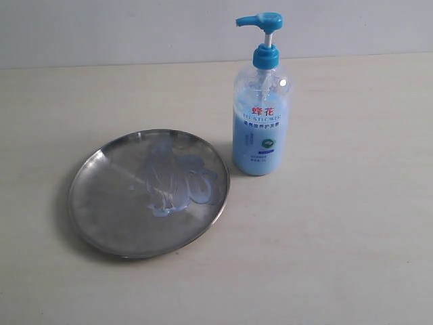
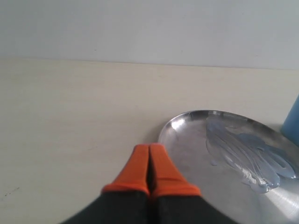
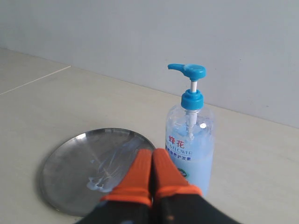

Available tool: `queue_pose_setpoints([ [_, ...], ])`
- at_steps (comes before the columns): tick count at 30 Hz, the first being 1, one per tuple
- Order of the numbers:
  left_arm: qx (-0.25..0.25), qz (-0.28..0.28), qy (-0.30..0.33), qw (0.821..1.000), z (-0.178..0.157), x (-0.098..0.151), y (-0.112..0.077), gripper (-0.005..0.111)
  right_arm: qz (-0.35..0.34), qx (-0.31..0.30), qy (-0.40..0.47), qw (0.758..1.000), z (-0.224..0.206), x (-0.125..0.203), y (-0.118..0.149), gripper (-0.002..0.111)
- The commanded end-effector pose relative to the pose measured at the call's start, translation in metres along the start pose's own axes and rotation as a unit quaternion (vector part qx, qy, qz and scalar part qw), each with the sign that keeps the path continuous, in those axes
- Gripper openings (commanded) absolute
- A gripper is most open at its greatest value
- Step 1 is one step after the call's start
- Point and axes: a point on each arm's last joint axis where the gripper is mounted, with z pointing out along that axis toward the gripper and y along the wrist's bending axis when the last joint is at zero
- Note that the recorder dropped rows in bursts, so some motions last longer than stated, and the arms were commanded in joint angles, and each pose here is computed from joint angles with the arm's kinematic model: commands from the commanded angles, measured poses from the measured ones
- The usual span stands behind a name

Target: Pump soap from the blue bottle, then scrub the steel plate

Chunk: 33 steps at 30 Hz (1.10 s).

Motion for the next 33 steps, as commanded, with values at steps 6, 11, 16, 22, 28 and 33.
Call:
queue_pose_setpoints([
  [6, -0.003, -0.005, 0.007, 1.0, -0.0001, 0.0022, 0.0006, 0.0, 0.0, 0.003, -0.006, 1.0, -0.0001, 0.0002, -0.0006, 0.0],
  [11, -0.003, -0.003, 0.007, 1.0, -0.0001, 0.0022, 0.0005, 0.0, 0.0, 0.003, -0.006, 1.0, -0.0001, 0.0002, -0.0006, 0.0],
  [16, -0.003, -0.003, 0.007, 1.0, -0.0001, 0.0022, 0.0005, 0.0, 0.0, 0.003, -0.006, 1.0, -0.0001, 0.0002, -0.0006, 0.0],
  [22, -0.003, -0.002, 0.007, 1.0, -0.0001, 0.0022, 0.0005, 0.0, 0.0, 0.003, -0.006, 1.0, -0.0001, 0.0002, -0.0006, 0.0],
  [28, -0.003, -0.002, 0.007, 1.0, -0.0001, 0.0022, 0.0005, 0.0, 0.0, 0.003, -0.006, 1.0, -0.0001, 0.0002, -0.0006, 0.0],
  [33, -0.003, -0.002, 0.007, 1.0, -0.0001, 0.0022, 0.0005, 0.0, -0.001, 0.004, -0.01, 1.0, -0.0001, -0.0006, -0.0007, 0.0],
])
